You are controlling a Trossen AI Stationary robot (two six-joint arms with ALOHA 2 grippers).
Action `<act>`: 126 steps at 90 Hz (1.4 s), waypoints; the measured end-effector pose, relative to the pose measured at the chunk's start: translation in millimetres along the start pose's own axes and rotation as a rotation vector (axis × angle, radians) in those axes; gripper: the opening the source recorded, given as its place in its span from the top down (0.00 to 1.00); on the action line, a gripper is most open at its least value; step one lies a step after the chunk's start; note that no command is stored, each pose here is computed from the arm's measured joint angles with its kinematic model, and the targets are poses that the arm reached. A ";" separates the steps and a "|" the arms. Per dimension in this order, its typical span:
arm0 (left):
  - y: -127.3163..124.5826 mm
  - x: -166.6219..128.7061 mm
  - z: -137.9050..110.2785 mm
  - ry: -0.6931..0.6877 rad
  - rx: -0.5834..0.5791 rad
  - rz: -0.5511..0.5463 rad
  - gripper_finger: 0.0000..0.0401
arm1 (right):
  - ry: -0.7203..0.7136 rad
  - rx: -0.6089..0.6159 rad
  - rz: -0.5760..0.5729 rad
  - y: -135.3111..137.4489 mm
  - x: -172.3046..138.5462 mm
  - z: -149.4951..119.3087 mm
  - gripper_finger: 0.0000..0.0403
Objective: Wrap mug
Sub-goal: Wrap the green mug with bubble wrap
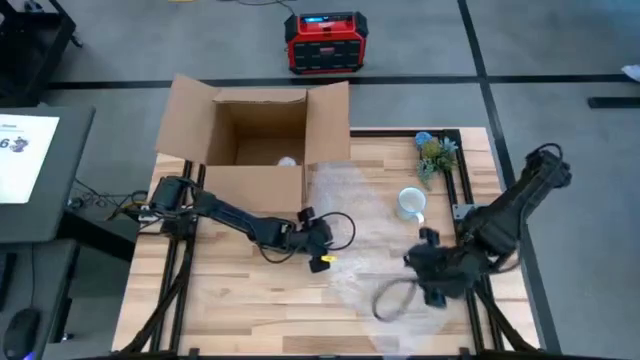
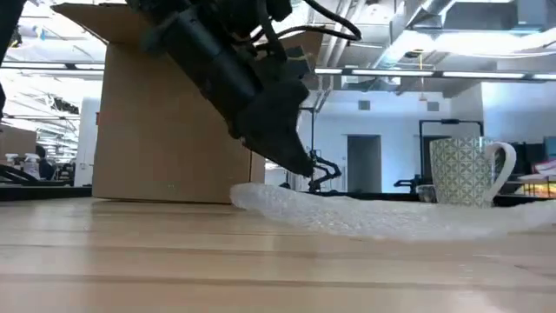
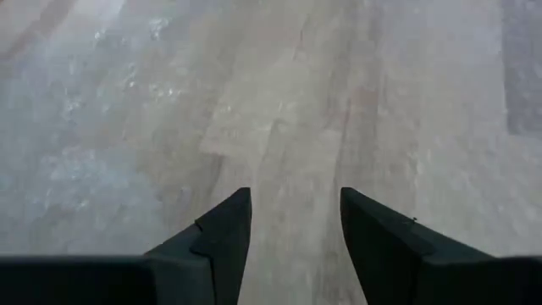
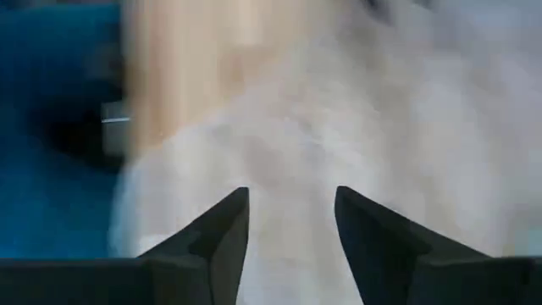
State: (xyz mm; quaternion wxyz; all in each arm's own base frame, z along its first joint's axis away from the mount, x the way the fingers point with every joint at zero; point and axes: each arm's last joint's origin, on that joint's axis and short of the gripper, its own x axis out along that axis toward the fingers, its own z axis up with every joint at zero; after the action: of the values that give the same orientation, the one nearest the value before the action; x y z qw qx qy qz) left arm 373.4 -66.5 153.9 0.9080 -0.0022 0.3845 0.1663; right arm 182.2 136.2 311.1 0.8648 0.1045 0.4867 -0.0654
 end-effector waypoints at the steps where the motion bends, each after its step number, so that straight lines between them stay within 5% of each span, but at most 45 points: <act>1: 0.1 0.1 -0.4 0.005 -0.001 -0.002 0.60 | 0.011 0.011 -0.022 -2.7 1.4 0.5 0.58; 19: -2.1 2.0 -2.4 0.031 -0.010 -0.064 0.60 | 0.183 0.120 -0.318 -50.2 18.9 11.0 0.58; 49: -4.7 2.6 -2.7 0.043 -0.055 -0.119 0.60 | 0.313 0.120 -0.361 -123.2 57.2 26.0 0.58; 65: -2.6 4.1 -2.4 0.045 -0.060 -0.116 0.60 | 0.373 0.143 -0.290 -148.4 74.4 20.0 0.63; 96: -2.3 4.6 -0.3 0.029 -0.077 -0.122 0.60 | 0.387 0.118 -0.201 -156.5 98.5 3.5 0.83; 109: -7.6 3.5 1.6 0.044 -0.125 -0.257 0.60 | 0.393 0.092 -0.173 -153.4 103.6 -1.7 0.96; 126: -12.4 1.4 -0.5 0.070 -0.129 -0.309 0.60 | 0.358 0.080 -0.145 -138.2 94.8 8.6 0.97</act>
State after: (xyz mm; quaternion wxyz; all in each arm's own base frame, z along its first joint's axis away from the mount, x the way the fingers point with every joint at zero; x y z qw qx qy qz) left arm 377.6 -77.9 151.1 0.9068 -0.1254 0.3996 0.0488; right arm 208.6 -1.0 218.2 0.7526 0.1133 0.6361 -0.1272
